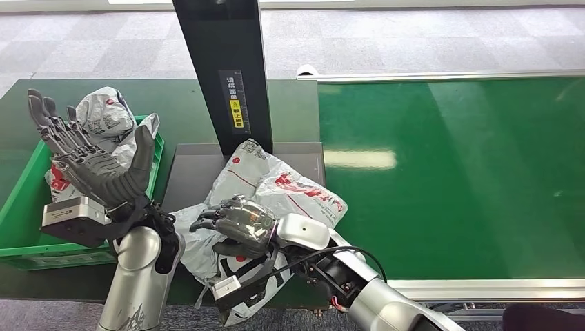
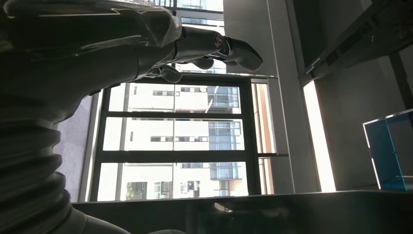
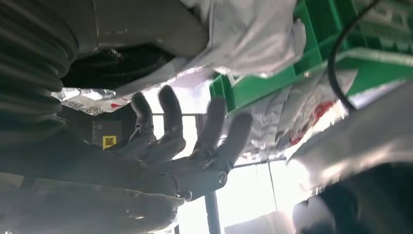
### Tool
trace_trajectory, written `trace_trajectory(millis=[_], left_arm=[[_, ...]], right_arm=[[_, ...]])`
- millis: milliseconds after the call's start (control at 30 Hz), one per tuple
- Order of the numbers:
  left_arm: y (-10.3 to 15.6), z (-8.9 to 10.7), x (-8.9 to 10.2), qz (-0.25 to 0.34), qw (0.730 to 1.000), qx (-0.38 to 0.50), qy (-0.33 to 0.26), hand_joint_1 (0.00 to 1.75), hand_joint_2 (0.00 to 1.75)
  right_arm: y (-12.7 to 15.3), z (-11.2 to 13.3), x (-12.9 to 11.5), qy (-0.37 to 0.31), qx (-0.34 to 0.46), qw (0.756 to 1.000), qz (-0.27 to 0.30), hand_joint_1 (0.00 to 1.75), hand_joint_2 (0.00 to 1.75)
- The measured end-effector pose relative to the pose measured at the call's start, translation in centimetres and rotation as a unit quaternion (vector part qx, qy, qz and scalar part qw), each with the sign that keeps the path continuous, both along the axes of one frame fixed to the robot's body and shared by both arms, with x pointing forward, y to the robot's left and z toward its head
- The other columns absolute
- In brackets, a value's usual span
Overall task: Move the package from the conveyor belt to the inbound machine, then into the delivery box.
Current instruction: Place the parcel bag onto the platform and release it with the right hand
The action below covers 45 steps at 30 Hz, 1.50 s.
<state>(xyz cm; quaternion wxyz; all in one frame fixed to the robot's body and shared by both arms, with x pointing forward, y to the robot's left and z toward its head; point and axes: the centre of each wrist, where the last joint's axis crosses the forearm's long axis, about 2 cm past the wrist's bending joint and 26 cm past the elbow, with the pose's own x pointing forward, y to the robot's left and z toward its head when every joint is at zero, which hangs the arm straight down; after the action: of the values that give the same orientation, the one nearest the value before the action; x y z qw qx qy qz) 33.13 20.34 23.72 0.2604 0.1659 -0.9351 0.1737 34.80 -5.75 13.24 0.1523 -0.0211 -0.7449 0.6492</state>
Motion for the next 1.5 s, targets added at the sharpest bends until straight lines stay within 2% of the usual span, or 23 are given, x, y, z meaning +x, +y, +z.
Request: trace_trajectory(millis=[300, 500, 600, 733, 833, 900, 1033, 1133, 1233, 1333, 1400, 1500], left_arm=[[-0.1, 0.0, 0.0, -0.003, 1.0, 0.002, 0.001, 0.0, 1.75], [-0.1, -0.1, 0.0, -0.003, 1.0, 0.002, 0.001, 0.0, 1.75], [-0.1, -0.1, 0.0, -0.003, 1.0, 0.002, 0.001, 0.0, 1.75], [-0.1, -0.2, -0.1, -0.003, 1.0, 0.004, 0.002, 0.0, 1.75], [-0.1, -0.3, -0.2, -0.003, 1.0, 0.005, 0.003, 0.0, 1.75], [-0.1, -0.5, -0.2, -0.005, 1.0, 0.009, 0.005, 0.0, 1.75], [-0.3, -1.0, -0.3, -0.012, 1.0, 0.022, 0.011, 0.0, 1.75], [-0.5, -1.5, -0.3, -0.017, 0.999, 0.035, 0.02, 0.0, 1.75], [-0.7, -2.2, -0.3, -0.023, 0.998, 0.049, 0.03, 0.0, 1.75], [-1.0, -2.9, -0.2, -0.033, 0.997, 0.06, 0.041, 0.0, 1.75], [-1.1, -3.4, -0.2, -0.044, 0.995, 0.072, 0.048, 0.0, 1.75], [-1.6, -4.4, -0.1, -0.079, 0.989, 0.107, 0.065, 0.0, 1.75]], right_arm=[[-0.3, -0.1, -0.5, 0.081, 0.128, 0.988, -0.043, 0.0, 1.75], [-0.7, 0.1, -0.5, 0.092, 0.171, 0.979, -0.06, 0.0, 1.75], [-1.0, 0.5, -0.5, 0.098, 0.236, 0.963, -0.085, 0.0, 1.75], [-1.7, 2.0, 0.1, 0.145, 0.359, 0.914, -0.123, 0.0, 1.75], [-2.7, 3.2, 0.5, 0.244, 0.457, 0.847, -0.121, 0.0, 1.75], [-3.7, 3.9, 0.8, 0.287, 0.507, 0.804, -0.114, 0.0, 1.75], [-5.9, 5.0, 1.4, 0.315, 0.565, 0.754, -0.114, 0.0, 1.75], [-7.5, 5.3, 1.9, 0.315, 0.594, 0.73, -0.125, 0.0, 1.75], [-8.7, 5.4, 2.3, 0.311, 0.594, 0.728, -0.143, 0.0, 1.75], [-9.6, 5.2, 2.5, 0.309, 0.565, 0.749, -0.155, 0.0, 1.75], [-10.0, 5.0, 2.6, 0.301, 0.56, 0.755, -0.158, 0.0, 1.75], [-10.7, 4.9, 2.5, 0.287, 0.588, 0.739, -0.163, 0.0, 1.75]])
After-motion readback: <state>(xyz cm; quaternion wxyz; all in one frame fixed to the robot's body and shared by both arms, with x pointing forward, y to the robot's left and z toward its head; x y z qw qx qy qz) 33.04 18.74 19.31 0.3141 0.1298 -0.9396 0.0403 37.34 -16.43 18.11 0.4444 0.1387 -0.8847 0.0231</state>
